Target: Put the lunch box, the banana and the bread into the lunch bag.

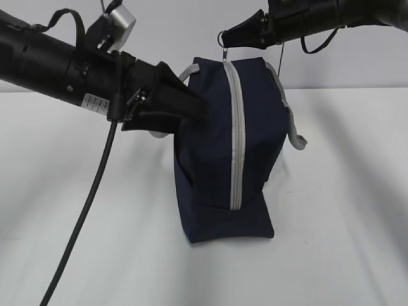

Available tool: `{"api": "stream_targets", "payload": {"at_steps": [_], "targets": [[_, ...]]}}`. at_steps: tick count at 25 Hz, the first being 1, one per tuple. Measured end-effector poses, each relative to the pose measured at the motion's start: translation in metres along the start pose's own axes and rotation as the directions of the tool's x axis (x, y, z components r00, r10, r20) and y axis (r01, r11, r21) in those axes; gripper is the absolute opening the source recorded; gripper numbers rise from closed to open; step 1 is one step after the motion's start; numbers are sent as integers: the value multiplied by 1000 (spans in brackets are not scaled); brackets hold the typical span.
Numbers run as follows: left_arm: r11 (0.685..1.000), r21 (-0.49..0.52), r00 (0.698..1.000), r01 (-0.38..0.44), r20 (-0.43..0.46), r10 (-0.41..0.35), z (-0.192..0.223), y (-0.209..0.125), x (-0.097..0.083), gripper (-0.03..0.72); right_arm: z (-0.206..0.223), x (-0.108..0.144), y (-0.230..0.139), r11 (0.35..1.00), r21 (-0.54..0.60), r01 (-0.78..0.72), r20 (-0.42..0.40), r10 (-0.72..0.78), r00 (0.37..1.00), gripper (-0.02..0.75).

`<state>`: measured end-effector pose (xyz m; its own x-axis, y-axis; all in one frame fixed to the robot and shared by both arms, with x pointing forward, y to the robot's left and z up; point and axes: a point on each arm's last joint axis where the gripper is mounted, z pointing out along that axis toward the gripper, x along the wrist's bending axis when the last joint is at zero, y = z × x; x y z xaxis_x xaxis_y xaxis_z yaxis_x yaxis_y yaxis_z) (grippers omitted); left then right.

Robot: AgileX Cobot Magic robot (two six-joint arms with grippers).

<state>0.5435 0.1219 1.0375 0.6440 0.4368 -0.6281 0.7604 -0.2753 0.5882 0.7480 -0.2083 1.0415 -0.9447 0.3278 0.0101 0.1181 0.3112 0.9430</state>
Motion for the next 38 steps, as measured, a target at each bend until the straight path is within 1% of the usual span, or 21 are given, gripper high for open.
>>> {"api": "stream_targets", "payload": {"at_steps": [3, 4, 5, 6, 10, 12, 14, 16, 20, 22, 23, 26, 30, 33, 38], "targets": [[990, -94, 994, 108, 24, -106, -8, 8, 4, 621, 1, -1, -2, 1000, -3, 4, -2, -4, 1000, 0], [981, -125, 989, 148, 22, -146, -9, 11, 6, 601, 2, -1, -3, 1000, -3, 4, -3, -4, 1000, 0], [966, -168, 980, 197, 19, -197, -11, 15, 8, 571, 2, -1, -3, 1000, -3, 4, -3, -4, 1000, 0], [954, -199, 974, 226, 22, -226, -12, 18, 9, 538, 2, -1, -4, 1000, -2, 6, -3, -6, 1000, 0], [901, -310, 950, 302, 26, -310, -14, 27, 14, 431, 2, -1, -4, 1000, 1, 20, -3, -20, 1000, 0], [879, -358, 942, 315, 5, -336, -16, 31, 18, 403, 2, -1, -5, 1000, 8, 25, -3, -25, 1000, 0], [868, -382, 937, 317, -14, -348, -17, 36, 22, 393, 2, -1, -5, 1000, 12, 27, -3, -26, 1000, 0], [868, -377, 934, 322, -23, -357, -15, 43, 26, 390, 2, -1, -6, 999, 16, 28, -3, -28, 1000, 0], [891, -327, 929, 315, -86, -360, -9, 59, 38, 389, 1, -2, -6, 999, 16, 30, -1, -30, 1000, 0], [895, -303, 919, 327, -118, -376, -6, 67, 44, 389, 1, -2, -7, 999, 23, 32, -1, -32, 999, 0], [901, -297, 919, 318, -138, -370, -7, 72, 46, 389, 1, -2, -7, 999, 27, 34, -1, -34, 999, 0], [900, -296, 912, 319, -162, -377, -5, 85, 51, 386, 1, -2, -9, 998, 46, 41, -1, -41, 999, 0], [887, -302, 902, 349, -148, -406, 1, 98, 59, 385, 1, -2, -10, 997, 60, 46, -1, -46, 999, 0], [880, -269, 886, 392, -148, -440, 9, 102, 66, 385, 1, -2, -10, 997, 62, 47, -1, -47, 999, 0], [872, -223, 867, 435, -160, -473, 17, 102, 73, 370, 1, -2, -10, 997, 64, 48, -1, -48, 999, 0]]}}
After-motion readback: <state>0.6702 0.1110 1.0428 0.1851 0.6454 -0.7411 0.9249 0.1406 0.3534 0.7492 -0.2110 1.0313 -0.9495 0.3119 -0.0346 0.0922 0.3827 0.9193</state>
